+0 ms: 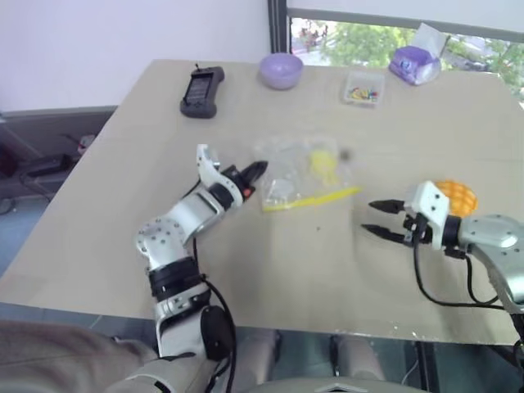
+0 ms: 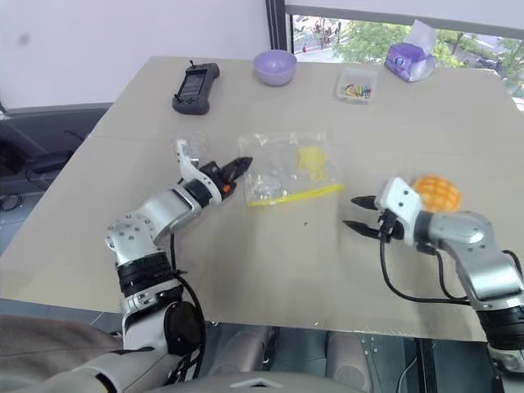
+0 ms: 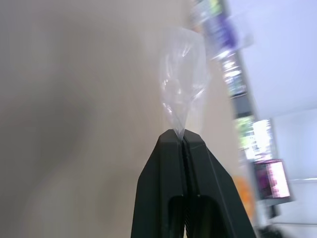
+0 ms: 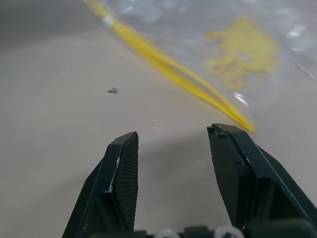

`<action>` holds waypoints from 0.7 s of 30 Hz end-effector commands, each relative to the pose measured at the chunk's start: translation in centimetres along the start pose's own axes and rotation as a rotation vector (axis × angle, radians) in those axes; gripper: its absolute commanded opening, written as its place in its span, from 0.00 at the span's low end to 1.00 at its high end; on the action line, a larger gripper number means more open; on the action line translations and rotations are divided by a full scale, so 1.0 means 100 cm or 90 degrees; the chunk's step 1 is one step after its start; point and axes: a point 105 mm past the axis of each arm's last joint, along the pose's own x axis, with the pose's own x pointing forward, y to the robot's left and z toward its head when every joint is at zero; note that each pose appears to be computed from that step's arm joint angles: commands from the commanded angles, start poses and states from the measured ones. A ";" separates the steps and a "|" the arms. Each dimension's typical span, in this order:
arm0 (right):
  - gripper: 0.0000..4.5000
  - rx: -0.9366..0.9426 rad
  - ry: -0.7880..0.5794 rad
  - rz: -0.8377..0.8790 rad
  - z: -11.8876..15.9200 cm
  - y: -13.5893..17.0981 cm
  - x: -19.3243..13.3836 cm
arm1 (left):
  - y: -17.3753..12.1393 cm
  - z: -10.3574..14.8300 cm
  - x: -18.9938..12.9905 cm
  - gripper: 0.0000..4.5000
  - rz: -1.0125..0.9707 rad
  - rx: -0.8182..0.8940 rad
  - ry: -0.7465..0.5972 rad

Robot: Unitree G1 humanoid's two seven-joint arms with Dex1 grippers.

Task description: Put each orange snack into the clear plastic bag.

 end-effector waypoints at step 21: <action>0.54 -0.378 -0.009 -0.146 0.018 -0.025 0.100 | -0.028 0.000 -0.006 0.02 0.011 -0.192 -0.022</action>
